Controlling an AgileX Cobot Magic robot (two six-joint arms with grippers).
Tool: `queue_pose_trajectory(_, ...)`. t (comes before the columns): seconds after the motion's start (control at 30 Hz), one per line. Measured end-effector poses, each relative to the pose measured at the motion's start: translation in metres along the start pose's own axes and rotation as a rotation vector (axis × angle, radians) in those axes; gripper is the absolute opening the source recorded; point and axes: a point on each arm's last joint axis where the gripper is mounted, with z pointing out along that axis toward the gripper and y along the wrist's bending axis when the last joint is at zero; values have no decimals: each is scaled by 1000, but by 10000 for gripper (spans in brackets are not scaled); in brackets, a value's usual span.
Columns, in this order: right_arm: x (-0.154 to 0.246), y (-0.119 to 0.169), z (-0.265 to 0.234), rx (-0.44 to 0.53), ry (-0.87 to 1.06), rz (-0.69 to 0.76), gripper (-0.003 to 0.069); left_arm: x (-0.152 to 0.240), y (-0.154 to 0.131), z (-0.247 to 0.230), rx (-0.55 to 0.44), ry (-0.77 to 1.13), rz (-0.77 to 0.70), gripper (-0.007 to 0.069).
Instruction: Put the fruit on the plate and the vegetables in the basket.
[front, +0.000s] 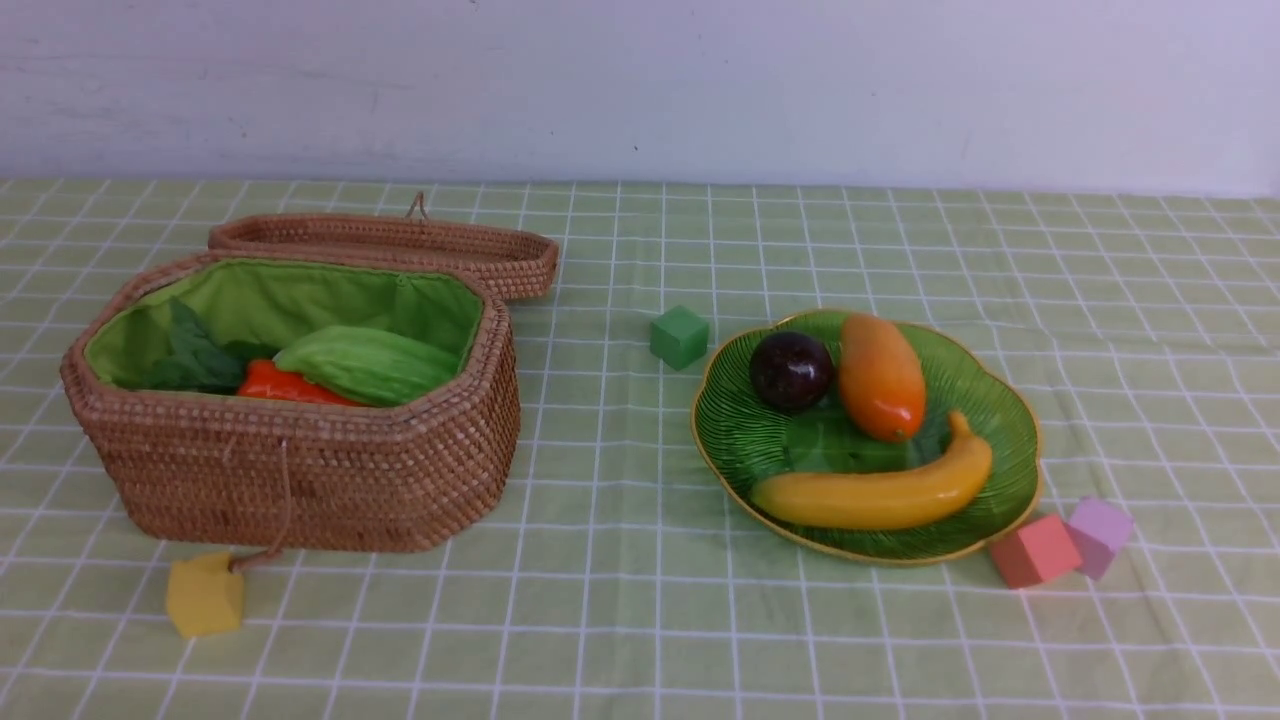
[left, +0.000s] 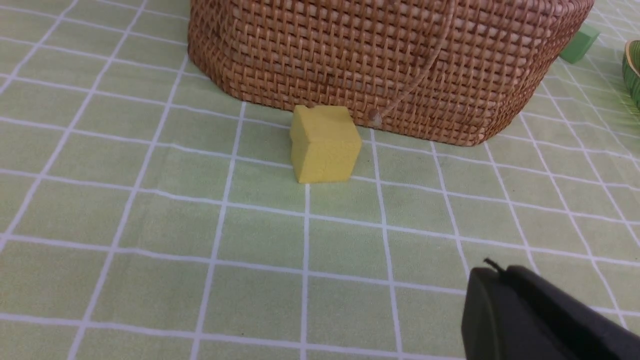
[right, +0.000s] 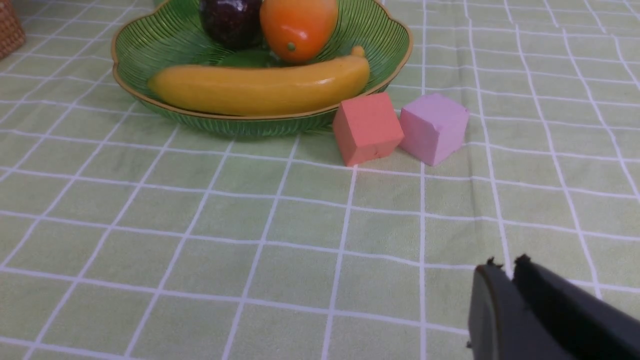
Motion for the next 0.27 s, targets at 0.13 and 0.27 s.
queue_pose_trajectory(0.13, 0, 0, 0, 0, 0, 0, 65, 0, 0, 0, 0, 0, 0, -13)
queue_pose_trajectory(0.27, 0, 0, 0, 0, 0, 0, 72, 0, 0, 0, 0, 0, 0, -13)
